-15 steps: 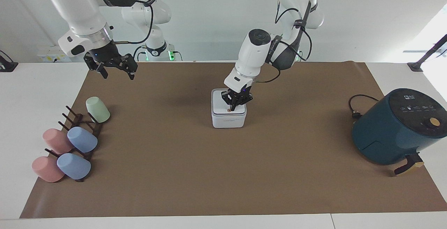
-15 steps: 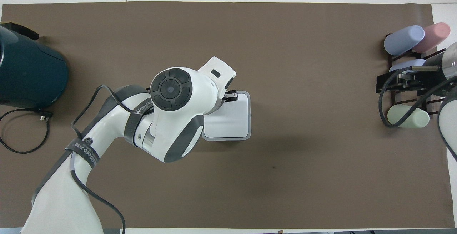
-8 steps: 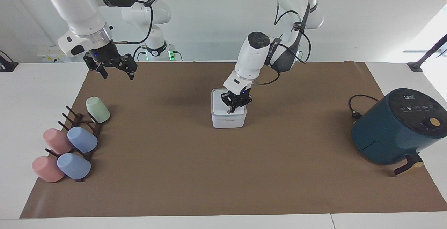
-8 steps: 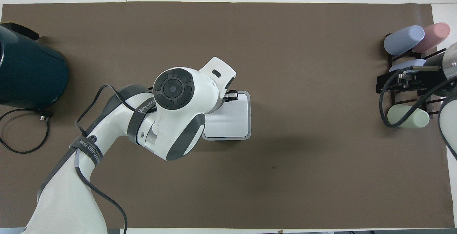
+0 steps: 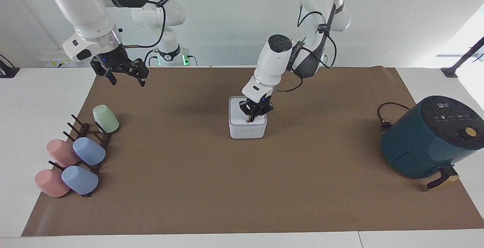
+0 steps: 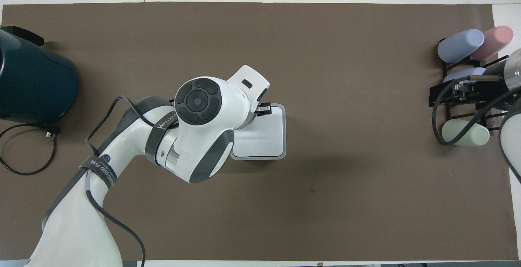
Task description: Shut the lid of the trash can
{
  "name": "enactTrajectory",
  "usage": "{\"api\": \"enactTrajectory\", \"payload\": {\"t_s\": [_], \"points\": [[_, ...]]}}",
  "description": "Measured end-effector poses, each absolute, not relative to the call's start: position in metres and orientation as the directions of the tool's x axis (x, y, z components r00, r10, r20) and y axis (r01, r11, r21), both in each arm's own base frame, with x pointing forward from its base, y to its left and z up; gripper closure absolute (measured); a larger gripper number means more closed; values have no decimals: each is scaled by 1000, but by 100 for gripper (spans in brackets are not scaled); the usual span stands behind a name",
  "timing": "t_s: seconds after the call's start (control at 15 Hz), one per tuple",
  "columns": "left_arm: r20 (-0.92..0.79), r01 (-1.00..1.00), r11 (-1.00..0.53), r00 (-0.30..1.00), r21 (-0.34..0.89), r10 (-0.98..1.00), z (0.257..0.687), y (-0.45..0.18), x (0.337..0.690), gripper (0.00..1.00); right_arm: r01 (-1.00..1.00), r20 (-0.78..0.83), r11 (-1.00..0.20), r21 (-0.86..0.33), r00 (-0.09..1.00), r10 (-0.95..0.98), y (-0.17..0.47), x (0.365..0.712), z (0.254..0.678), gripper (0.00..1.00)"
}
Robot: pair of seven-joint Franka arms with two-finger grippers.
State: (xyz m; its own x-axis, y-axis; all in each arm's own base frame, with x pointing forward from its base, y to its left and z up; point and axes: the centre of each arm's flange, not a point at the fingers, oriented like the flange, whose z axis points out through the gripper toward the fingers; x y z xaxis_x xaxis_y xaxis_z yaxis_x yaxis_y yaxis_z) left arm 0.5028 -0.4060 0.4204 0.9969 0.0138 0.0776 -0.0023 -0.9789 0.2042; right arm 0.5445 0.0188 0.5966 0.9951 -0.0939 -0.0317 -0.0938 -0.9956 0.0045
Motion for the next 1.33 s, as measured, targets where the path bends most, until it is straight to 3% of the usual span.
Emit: {"api": "enactTrajectory", "payload": {"t_s": [0.47, 0.93, 1.07, 1.33], "points": [[22, 10, -988, 1000, 157, 13, 503, -359, 529, 99, -94, -32, -996, 5, 995, -94, 19, 544, 597, 0], [-47, -59, -994, 997, 96, -64, 578, -166, 558, 99, -94, -32, -996, 5, 995, -94, 19, 544, 597, 0], [-64, -86, -992, 994, 95, -92, 590, -122, 556, 84, -94, -32, -996, 5, 995, -95, 18, 544, 597, 0], [-114, -66, -997, 991, 36, -69, 610, -74, 538, 40, -95, -32, -995, 5, 995, -95, 18, 544, 597, 0]]}}
